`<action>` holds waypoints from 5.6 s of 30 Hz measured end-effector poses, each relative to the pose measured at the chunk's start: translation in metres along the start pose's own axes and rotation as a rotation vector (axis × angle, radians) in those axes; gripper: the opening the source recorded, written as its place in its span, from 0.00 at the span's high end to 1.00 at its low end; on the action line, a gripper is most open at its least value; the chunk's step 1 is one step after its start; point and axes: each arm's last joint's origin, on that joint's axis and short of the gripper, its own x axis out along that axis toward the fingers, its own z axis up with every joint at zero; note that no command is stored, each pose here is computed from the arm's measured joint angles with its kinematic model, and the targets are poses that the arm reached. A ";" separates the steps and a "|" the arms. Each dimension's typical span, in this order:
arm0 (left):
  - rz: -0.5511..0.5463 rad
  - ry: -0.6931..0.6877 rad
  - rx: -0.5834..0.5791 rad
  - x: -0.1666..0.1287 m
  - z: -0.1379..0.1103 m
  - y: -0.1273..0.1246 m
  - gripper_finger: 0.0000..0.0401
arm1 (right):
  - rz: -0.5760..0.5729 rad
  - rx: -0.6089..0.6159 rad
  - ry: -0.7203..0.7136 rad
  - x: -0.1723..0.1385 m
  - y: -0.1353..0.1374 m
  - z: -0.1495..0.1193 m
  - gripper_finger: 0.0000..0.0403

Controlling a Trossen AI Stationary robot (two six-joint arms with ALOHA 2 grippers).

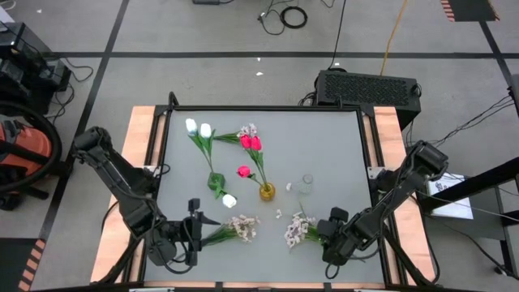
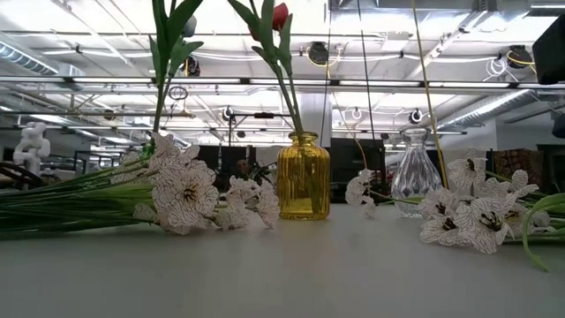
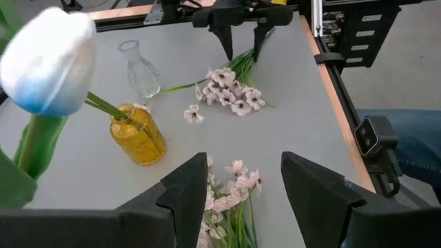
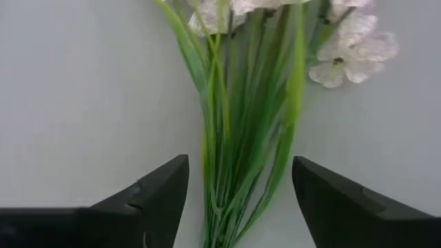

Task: Sort flowers into vase by color
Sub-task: Put the bottom right white flowers into the transparent flower vase, then put the bottom white flowers into the transparent flower vase

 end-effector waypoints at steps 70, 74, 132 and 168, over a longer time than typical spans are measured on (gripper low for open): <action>0.043 0.070 0.028 0.025 -0.023 -0.019 0.52 | -0.338 0.176 -1.173 -0.123 -0.092 0.123 0.99; 0.055 0.089 0.018 0.033 -0.029 -0.023 0.52 | -0.384 0.188 -1.188 -0.118 -0.096 0.122 0.99; 0.106 0.152 -0.120 0.050 -0.062 -0.024 0.52 | -0.455 0.172 -0.992 -0.065 -0.078 0.092 0.72; 0.154 0.361 -0.281 0.066 -0.108 -0.032 0.24 | -0.152 0.190 -0.670 -0.109 -0.112 0.046 0.34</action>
